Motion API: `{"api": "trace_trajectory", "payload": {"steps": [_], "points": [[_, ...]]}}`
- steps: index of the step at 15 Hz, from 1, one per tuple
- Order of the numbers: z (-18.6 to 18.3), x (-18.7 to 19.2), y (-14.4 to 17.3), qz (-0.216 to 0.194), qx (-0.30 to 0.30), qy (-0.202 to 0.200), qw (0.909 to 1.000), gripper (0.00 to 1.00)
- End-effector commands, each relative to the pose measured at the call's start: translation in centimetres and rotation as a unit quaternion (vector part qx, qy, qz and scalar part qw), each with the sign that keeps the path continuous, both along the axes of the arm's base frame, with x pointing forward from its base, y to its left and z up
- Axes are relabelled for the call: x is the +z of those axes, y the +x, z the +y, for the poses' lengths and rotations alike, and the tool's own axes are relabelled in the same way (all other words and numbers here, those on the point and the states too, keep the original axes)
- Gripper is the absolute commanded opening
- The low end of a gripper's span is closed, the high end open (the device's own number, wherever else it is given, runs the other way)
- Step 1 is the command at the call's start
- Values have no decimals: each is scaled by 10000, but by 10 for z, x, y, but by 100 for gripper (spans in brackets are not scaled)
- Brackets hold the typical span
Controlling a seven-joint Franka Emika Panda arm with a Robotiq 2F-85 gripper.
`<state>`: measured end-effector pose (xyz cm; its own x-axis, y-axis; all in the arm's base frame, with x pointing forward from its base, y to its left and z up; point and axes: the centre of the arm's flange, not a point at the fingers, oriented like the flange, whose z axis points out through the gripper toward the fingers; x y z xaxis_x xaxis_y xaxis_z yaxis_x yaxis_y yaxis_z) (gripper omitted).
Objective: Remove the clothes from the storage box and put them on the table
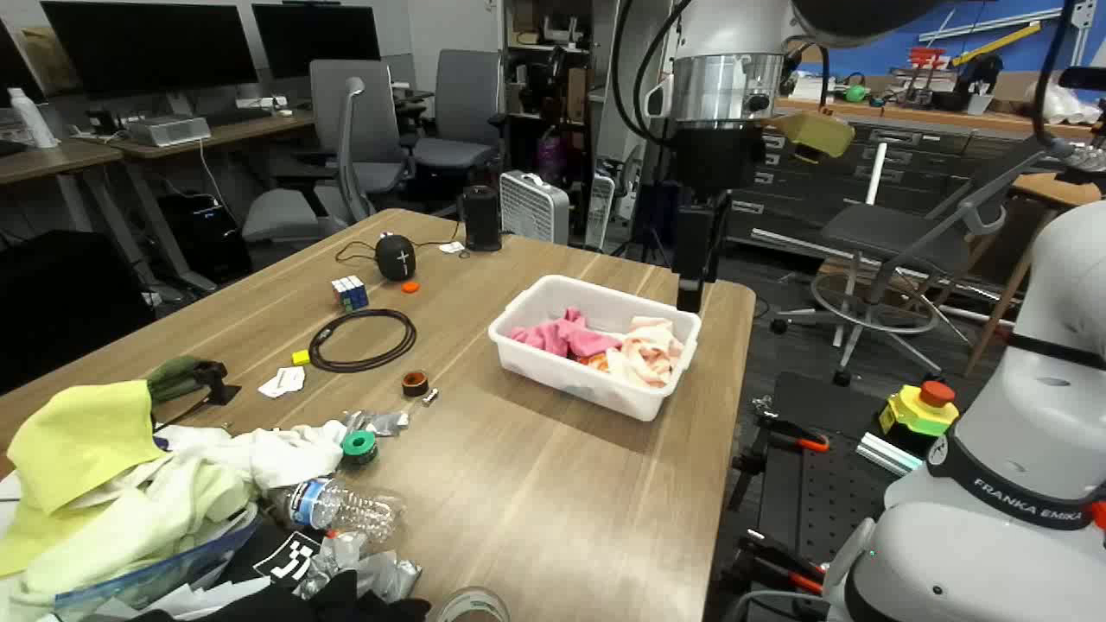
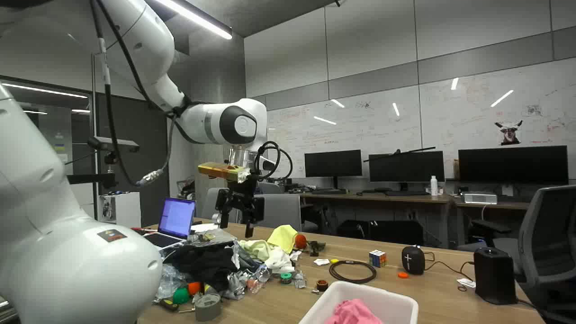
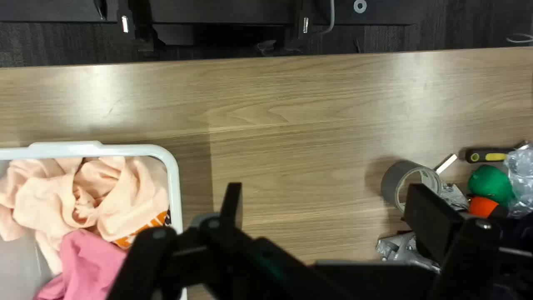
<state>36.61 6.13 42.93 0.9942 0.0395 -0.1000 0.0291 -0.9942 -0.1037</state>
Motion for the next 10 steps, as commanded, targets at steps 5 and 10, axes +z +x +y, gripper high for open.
{"api": "trace_trajectory", "payload": {"steps": [5,10], "points": [[-2,3,3,-62,-21,-45,10000,100],[-36,3,27,-200,-361,-223,9989,100]]}}
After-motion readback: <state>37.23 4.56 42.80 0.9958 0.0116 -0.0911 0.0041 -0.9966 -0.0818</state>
